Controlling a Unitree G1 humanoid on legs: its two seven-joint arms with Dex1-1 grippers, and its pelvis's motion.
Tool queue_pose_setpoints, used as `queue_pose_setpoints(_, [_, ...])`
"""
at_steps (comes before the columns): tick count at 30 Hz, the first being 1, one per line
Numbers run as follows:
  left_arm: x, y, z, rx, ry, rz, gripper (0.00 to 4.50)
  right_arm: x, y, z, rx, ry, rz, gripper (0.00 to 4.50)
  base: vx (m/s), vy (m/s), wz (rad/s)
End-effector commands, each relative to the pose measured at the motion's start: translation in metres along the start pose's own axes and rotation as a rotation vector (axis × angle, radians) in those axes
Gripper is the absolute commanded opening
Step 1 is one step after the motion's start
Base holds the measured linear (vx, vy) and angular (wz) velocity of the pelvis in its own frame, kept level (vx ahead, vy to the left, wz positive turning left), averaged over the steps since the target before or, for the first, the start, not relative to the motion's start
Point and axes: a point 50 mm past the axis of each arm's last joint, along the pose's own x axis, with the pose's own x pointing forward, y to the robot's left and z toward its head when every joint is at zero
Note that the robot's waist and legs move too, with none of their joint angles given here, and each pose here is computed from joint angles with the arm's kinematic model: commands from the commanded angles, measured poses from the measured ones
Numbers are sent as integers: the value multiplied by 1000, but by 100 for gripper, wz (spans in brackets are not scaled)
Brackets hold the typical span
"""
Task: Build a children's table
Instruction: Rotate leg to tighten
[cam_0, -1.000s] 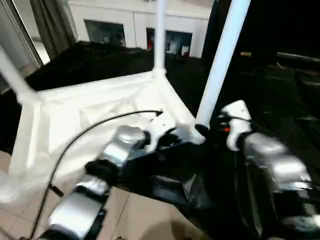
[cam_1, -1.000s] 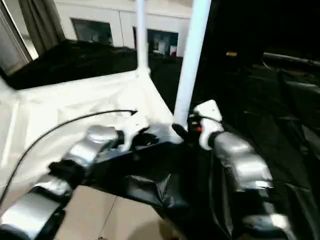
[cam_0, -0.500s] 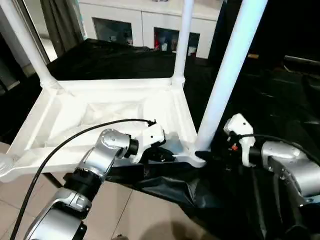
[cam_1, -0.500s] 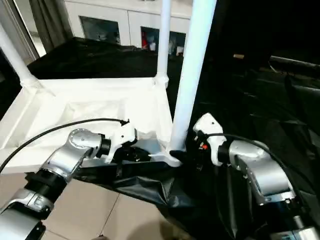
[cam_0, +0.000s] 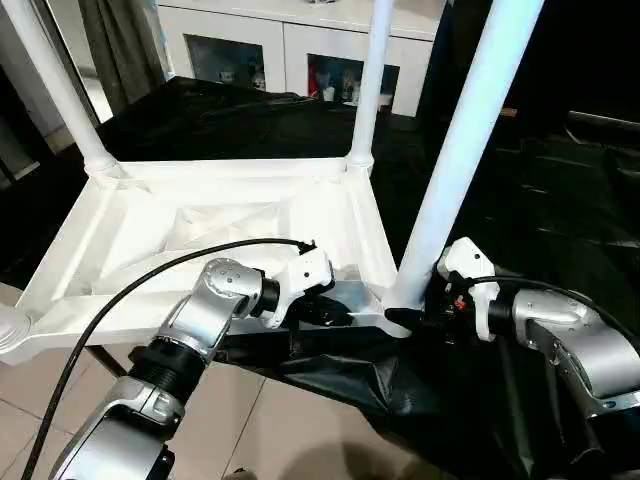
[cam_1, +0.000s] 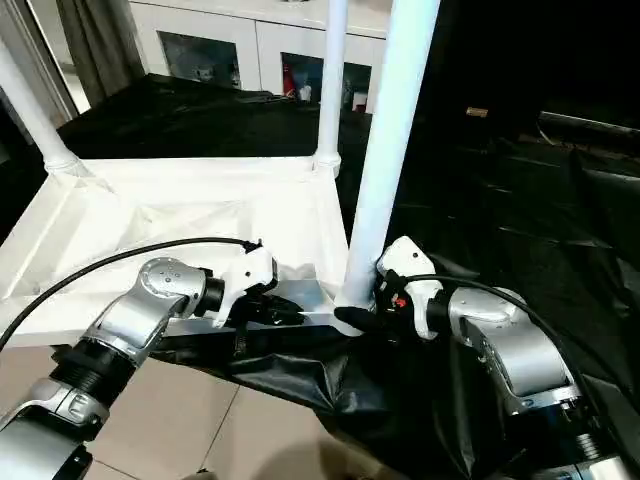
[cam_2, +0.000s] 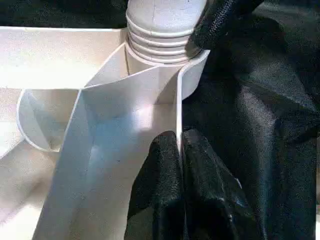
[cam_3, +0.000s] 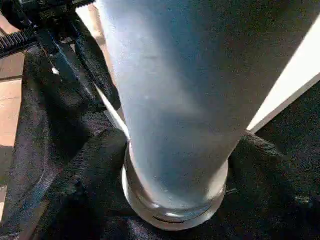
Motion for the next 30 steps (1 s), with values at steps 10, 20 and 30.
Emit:
queue_pose_setpoints(10, [2,6,14,18,-62,57,0,9,-2,-7,61,-29,-77,263,0,0,0])
queue_pose_setpoints(20, [38,43,30,-169,-56,549,0,66,-19,-30,365,-5,-661,262,0,0,0])
queue_pose_setpoints(30, [52,43,44,-92,-62,526,0,87,-14,8,335,-150,-635,336,0,0,0])
